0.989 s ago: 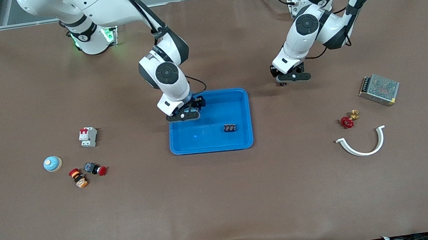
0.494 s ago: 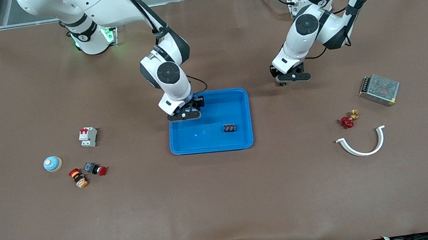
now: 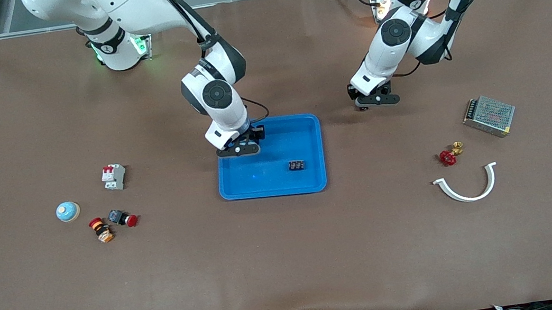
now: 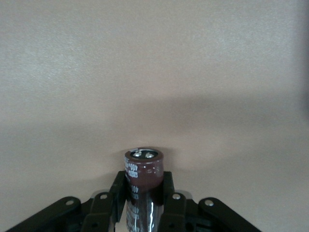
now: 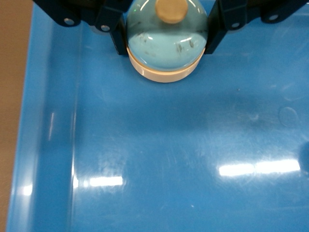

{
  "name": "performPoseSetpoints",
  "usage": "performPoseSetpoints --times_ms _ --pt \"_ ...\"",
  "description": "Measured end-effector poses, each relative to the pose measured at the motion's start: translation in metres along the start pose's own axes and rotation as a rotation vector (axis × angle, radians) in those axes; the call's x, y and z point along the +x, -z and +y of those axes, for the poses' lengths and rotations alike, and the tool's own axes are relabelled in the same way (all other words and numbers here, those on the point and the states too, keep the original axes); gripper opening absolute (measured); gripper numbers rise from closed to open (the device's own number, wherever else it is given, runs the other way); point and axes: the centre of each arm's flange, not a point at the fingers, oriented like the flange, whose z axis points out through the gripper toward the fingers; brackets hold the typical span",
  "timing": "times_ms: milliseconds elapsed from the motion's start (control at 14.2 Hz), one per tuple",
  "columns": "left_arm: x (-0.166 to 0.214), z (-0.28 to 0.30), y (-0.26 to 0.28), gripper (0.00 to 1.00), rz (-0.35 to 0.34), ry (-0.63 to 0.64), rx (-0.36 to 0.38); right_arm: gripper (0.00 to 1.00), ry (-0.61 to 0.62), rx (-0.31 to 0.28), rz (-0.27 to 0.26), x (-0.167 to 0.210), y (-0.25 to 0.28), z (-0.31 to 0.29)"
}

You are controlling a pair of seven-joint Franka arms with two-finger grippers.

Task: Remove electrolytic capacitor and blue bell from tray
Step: 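Grasp the second blue bell with the right gripper and lift it, then place the bell near the first bell while the left gripper places the capacitor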

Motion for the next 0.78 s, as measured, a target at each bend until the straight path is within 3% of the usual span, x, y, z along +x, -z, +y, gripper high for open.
performPoseSetpoints --times_ms 283,565,777 --pt "0.0 0.002 -0.003 0.34 -0.004 0.002 -0.014 0.68 0.026 -0.032 -0.075 0.034 0.063 0.024" --pt "0.001 0.002 -0.003 0.34 -0.003 0.002 -0.015 0.68 0.151 -0.013 -0.134 0.078 0.141 0.109" --pt "0.001 0.001 -0.003 0.34 -0.002 0.002 -0.015 0.68 0.244 0.009 -0.16 0.099 0.157 0.174"
